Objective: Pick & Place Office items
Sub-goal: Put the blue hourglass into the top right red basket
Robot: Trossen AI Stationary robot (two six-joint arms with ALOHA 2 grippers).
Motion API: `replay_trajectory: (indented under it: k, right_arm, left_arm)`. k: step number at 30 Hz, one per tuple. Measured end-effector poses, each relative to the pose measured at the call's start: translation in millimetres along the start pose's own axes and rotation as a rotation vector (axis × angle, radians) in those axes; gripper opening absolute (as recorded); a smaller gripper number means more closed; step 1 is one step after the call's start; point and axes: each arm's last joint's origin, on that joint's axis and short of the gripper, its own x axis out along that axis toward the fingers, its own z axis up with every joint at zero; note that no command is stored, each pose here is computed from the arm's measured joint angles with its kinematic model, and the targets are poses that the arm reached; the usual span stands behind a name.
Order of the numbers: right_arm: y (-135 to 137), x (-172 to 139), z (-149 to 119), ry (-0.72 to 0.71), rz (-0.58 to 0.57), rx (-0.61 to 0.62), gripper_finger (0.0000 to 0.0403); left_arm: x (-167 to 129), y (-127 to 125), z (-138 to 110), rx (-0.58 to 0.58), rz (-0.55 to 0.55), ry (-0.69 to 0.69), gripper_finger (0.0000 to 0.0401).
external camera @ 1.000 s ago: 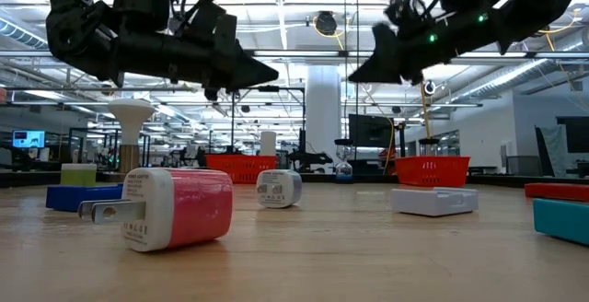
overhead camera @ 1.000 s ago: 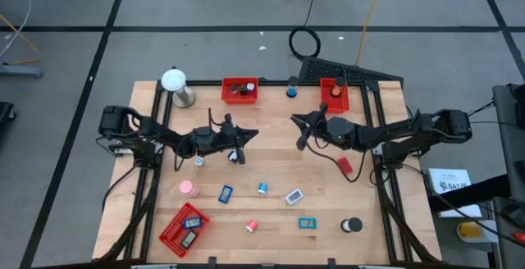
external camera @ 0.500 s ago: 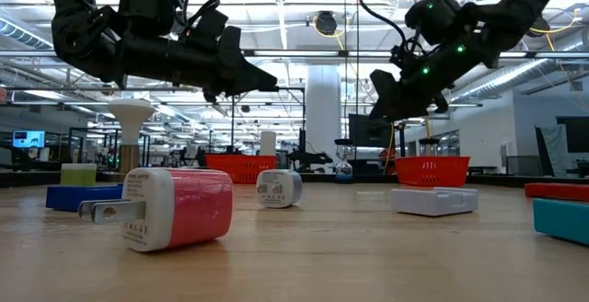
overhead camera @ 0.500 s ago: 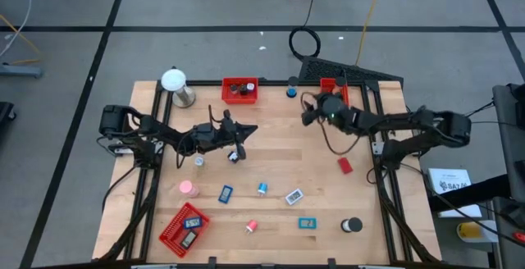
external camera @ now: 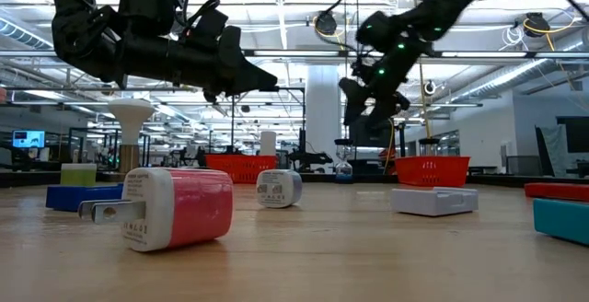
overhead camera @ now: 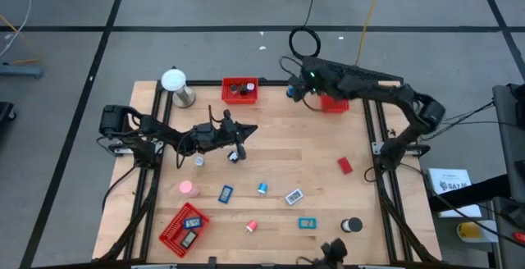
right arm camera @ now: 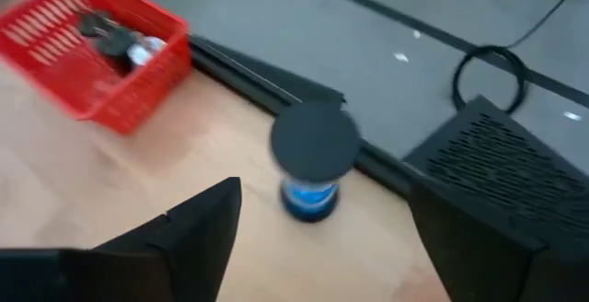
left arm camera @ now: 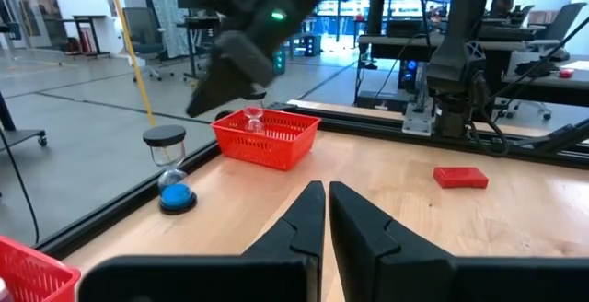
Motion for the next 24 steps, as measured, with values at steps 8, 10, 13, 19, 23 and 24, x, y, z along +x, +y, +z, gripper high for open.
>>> replay_trajectory:
  k: [8, 10, 13, 19, 23, 24]
  right_arm:
    - [-1, 23, 25, 0.104, 0.03, -0.071, 0.035]
    - [-3, 27, 24, 0.121, 0.045, -0.067, 0.0349]
    - [-9, 29, 26, 0.106, 0.026, -0.062, 0.0347]
    - [-17, 30, 34, 0.041, 0.026, -0.059, 0.0346]
    - [-17, 38, 32, 0.044, 0.037, -0.071, 0.0346]
    - [-16, 42, 31, 0.049, 0.043, -0.071, 0.0346]
  left_arm:
    - [0, 0, 0, 0.0, 0.0, 0.0, 0.0024]
    - [0, 0, 0, 0.0, 0.0, 0.0, 0.0024]
    - [0, 0, 0, 0.0, 0.0, 0.0, 0.0024]
    - [0, 0, 0, 0.0, 0.0, 0.0, 0.0024]
    - [0, 0, 0, 0.0, 0.0, 0.0, 0.0024]
    - [0, 0, 0, 0.0, 0.0, 0.001, 0.0024]
